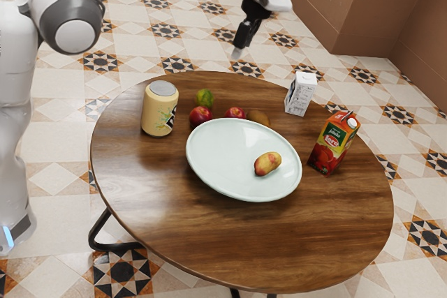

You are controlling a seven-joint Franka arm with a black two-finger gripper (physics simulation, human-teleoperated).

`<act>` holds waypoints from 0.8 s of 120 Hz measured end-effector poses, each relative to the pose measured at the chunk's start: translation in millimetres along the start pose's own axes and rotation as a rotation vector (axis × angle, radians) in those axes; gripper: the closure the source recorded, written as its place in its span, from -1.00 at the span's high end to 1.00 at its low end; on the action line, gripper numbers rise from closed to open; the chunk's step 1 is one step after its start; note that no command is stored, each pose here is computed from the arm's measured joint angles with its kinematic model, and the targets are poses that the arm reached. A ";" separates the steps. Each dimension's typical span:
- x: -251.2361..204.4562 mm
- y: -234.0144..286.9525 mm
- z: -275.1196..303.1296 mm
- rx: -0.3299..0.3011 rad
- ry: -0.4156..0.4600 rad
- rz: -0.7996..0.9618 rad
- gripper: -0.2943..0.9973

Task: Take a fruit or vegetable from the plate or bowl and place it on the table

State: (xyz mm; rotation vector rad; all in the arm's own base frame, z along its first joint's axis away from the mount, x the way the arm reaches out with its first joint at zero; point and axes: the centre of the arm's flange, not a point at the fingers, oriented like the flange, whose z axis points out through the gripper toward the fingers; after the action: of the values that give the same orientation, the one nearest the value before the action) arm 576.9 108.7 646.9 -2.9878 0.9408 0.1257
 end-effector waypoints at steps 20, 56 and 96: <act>21.0 -2.8 34.7 -0.091 -0.011 -0.187 0.54; 117.4 89.7 50.7 -0.147 -0.004 -0.319 0.54; 133.6 88.4 72.3 -0.116 -0.039 -0.584 0.54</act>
State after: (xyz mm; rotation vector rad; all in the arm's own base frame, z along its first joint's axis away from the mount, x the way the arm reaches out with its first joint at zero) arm 630.0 -37.9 565.8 -3.2010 0.0338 0.2336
